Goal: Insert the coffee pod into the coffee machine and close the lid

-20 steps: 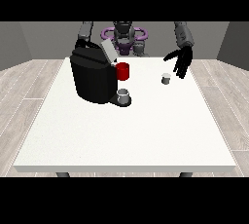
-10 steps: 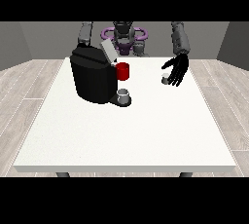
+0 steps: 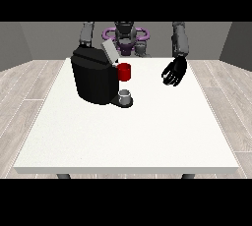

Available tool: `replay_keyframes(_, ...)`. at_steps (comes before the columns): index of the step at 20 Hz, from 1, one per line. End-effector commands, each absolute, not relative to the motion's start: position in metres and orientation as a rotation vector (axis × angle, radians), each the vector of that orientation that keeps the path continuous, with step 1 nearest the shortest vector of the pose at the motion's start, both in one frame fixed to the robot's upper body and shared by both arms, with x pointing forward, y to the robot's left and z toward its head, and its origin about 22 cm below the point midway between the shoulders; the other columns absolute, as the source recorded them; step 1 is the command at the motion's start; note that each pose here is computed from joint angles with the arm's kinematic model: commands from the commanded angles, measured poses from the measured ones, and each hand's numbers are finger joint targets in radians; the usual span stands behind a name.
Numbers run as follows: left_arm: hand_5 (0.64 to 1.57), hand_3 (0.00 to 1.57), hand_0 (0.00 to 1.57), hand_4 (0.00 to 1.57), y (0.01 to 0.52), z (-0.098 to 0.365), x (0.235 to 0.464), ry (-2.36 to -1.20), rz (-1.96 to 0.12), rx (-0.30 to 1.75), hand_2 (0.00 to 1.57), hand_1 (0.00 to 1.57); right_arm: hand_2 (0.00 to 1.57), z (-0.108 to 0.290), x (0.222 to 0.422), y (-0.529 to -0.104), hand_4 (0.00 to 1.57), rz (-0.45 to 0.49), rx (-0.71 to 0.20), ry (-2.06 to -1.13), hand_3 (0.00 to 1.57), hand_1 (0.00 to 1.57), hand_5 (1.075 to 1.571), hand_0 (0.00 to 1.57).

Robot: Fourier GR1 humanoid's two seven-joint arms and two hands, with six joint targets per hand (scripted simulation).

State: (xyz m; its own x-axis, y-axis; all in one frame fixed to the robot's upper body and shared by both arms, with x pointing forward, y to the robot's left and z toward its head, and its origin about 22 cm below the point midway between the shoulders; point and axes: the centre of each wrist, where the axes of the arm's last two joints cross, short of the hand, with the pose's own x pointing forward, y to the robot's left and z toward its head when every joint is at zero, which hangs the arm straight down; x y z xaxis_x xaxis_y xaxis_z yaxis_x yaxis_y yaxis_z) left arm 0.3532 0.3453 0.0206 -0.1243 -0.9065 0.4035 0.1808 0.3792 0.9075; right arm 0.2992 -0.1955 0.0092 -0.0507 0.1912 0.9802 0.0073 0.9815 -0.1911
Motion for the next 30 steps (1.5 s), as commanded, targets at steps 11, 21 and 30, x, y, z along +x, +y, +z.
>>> replay_keyframes(11,1.571,0.92,0.87,0.41,0.362,-0.001,0.350,-1.171,-1.285,0.663,1.02,0.87,0.00,-0.021,0.288,-0.208,0.00,0.148,-0.252,-1.518,0.00,0.00,1.571,0.00)
replay_keyframes(21,1.571,1.36,1.45,0.52,0.332,0.016,0.374,-1.380,-1.181,0.529,1.44,1.45,0.00,-0.031,0.289,-0.227,0.00,0.147,-0.272,-1.486,0.00,0.00,1.571,0.00)
replay_keyframes(30,1.571,1.33,1.42,0.53,0.283,0.076,0.410,-1.315,-1.273,0.433,1.40,1.42,0.00,-0.059,0.280,-0.242,0.00,0.126,-0.282,-1.400,0.00,0.00,1.571,0.00)
